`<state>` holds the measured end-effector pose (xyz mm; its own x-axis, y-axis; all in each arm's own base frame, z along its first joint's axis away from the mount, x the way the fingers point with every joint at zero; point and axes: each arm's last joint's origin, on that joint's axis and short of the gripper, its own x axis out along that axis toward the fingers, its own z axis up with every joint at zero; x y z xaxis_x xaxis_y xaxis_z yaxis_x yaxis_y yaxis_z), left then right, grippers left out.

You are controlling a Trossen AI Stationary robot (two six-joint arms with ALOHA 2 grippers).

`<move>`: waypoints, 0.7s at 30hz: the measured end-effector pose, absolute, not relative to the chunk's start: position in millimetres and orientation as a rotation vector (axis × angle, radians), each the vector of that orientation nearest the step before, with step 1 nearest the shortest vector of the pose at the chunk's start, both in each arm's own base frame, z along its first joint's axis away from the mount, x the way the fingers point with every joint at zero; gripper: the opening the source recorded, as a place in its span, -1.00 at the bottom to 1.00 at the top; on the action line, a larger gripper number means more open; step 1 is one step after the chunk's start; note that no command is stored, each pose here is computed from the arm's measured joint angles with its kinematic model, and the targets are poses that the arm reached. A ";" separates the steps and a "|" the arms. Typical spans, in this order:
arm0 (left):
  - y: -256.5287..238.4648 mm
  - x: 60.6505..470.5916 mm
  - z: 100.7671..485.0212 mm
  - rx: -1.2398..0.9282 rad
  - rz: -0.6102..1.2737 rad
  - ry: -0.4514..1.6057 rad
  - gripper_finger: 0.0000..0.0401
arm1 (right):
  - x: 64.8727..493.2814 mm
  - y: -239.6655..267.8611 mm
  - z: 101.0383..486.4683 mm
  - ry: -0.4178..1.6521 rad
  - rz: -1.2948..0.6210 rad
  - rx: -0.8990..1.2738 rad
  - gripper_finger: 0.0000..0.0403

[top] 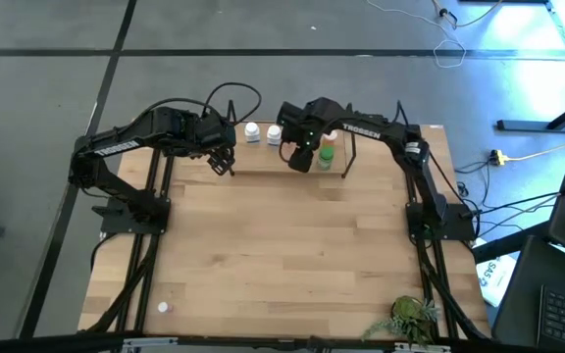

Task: Pick and place medicine bottles onto shelf by color
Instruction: Put the right transparent pill bottle on the shelf

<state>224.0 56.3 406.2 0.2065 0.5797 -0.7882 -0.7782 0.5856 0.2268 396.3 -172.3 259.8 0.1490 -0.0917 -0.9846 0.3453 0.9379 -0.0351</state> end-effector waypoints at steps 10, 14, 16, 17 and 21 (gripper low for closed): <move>56.3 224.0 406.2 -0.239 0.958 0.975 0.37 | 396.9 -173.9 254.0 1.420 -0.351 0.193 -0.32; 56.2 224.0 406.2 -0.239 0.958 0.975 0.37 | 397.6 -174.2 251.5 1.428 -0.347 0.191 -0.32; 56.3 224.0 406.2 -0.240 0.958 0.975 0.37 | 397.6 -174.2 251.4 1.428 -0.346 0.191 -0.32; 56.3 224.0 406.2 -0.240 0.958 0.975 0.37 | 397.7 -174.2 251.3 1.429 -0.346 0.190 -0.32; 56.3 224.0 406.2 -0.240 0.958 0.975 0.37 | 398.6 -174.6 247.6 1.444 -0.328 0.175 -0.32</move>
